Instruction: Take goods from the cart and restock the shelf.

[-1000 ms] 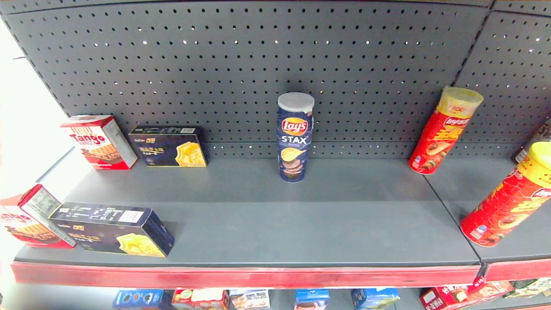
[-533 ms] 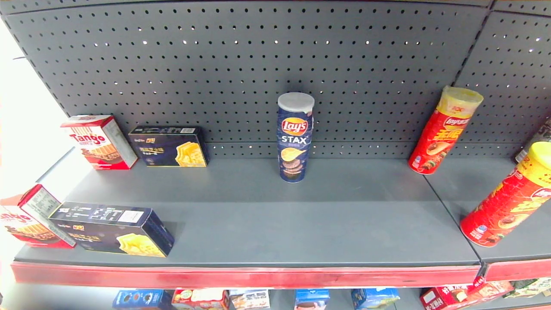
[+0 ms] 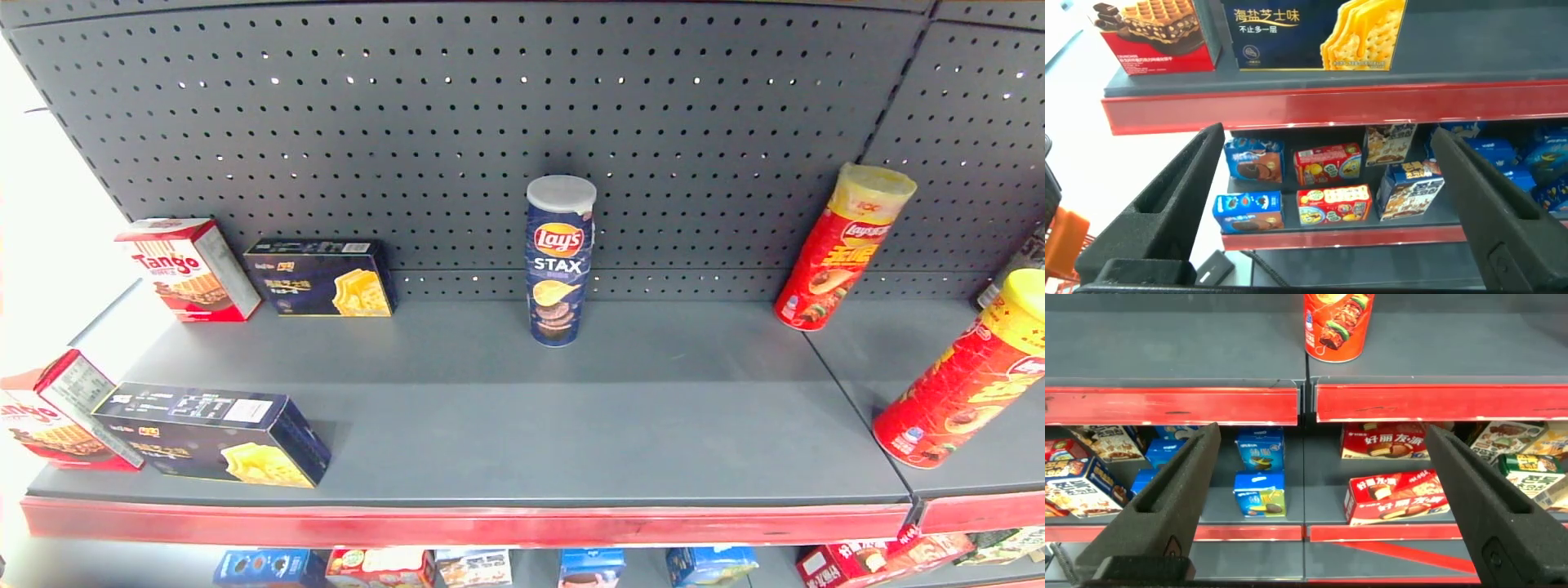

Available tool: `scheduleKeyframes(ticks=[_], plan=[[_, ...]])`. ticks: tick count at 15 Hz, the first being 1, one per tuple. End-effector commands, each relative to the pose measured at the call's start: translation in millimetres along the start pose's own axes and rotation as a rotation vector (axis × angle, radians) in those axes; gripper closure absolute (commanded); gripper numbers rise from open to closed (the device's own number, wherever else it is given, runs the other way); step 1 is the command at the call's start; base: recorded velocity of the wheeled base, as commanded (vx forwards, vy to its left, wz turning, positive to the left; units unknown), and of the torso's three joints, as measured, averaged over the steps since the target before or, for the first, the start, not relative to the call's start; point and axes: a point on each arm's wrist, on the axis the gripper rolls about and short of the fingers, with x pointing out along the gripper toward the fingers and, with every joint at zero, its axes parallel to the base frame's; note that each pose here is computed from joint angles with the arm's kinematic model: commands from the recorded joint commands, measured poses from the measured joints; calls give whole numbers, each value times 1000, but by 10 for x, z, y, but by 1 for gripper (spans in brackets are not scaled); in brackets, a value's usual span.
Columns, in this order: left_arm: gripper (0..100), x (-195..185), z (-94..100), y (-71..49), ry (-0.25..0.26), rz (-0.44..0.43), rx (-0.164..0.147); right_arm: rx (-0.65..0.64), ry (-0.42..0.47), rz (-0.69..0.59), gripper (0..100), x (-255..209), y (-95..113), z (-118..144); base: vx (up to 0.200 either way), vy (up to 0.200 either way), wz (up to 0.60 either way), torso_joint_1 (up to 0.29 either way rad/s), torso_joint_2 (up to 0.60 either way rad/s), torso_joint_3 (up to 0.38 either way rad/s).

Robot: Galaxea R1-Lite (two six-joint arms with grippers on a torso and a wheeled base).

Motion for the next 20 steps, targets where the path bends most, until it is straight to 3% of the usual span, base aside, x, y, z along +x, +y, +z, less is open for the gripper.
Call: scheduleKeyframes(ticks=[1, 12, 20], plan=[[0, 0, 0, 0, 0, 1, 0, -1, 1, 0, 0, 1, 0, 0, 0, 0, 600, 2, 7, 2], [0, 1, 0, 0, 1, 1, -1, 1, 1, -2, 0, 1, -1, 0, 0, 0, 600, 2, 4, 1], [0, 1, 0, 0, 1, -1, -1, -1, 1, -2, 0, 1, -1, 0, 0, 0, 0, 0, 0, 0]])
